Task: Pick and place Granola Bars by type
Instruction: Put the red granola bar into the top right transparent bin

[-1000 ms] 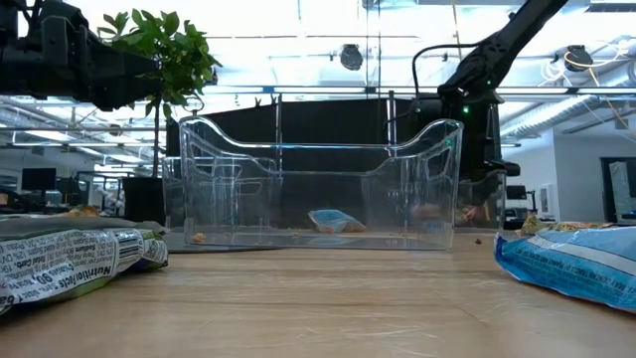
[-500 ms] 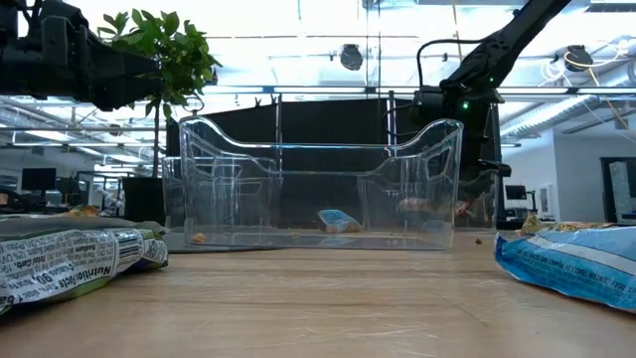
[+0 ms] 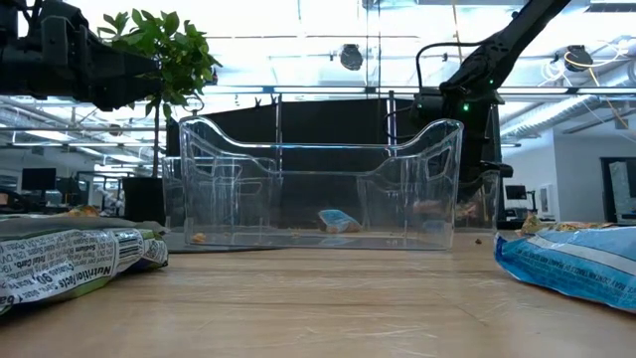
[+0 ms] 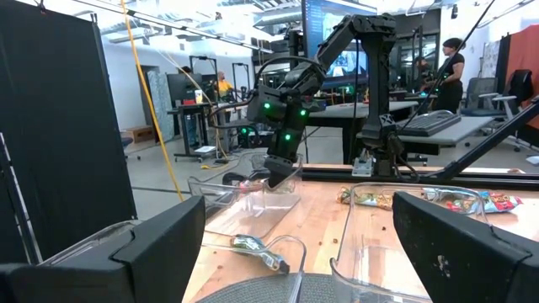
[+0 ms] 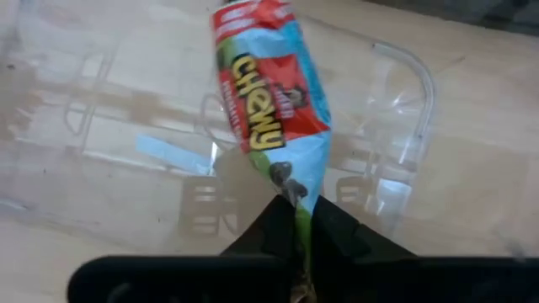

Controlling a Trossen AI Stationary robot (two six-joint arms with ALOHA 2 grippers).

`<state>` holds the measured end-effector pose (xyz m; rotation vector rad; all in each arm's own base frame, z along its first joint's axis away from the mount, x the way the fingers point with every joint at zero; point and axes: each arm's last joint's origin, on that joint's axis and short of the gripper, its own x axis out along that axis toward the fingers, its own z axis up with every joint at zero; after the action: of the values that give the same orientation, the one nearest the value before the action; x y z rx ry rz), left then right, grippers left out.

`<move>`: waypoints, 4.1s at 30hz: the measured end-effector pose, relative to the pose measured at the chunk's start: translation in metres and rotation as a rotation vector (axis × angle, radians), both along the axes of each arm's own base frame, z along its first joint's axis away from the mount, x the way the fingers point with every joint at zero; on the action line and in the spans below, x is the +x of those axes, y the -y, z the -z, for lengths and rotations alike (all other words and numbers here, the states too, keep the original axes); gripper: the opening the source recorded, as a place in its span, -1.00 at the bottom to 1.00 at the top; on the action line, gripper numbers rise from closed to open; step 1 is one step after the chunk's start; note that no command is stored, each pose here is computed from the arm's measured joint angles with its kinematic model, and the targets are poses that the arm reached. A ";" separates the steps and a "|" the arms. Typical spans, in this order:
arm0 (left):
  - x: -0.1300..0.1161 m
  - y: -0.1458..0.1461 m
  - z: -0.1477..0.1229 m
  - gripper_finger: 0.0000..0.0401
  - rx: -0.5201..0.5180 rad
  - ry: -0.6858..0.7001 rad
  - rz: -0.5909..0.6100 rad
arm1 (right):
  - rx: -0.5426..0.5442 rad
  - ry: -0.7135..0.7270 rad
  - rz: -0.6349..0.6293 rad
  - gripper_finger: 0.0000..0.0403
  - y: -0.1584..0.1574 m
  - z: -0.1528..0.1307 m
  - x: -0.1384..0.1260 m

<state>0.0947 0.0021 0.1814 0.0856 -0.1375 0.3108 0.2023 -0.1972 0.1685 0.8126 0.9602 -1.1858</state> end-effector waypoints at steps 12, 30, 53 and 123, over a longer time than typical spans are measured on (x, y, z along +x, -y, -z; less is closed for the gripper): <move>0.000 0.000 0.000 0.89 0.000 0.000 0.000 | -0.040 0.110 -0.048 -0.40 0.006 -0.004 0.008; 0.000 0.000 0.000 0.89 0.000 0.000 0.000 | -0.112 0.338 -0.072 0.36 0.004 -0.036 0.012; 0.000 0.000 0.000 0.89 0.000 0.000 0.000 | -0.331 0.565 -0.271 0.19 -0.027 -0.115 -0.014; 0.000 0.000 0.000 0.89 0.000 0.001 0.000 | 0.157 0.964 -0.919 0.25 -0.270 -0.218 0.054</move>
<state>0.0947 0.0021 0.1815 0.0854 -0.1381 0.3112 0.2566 0.0728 0.3863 0.7889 0.4797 0.1205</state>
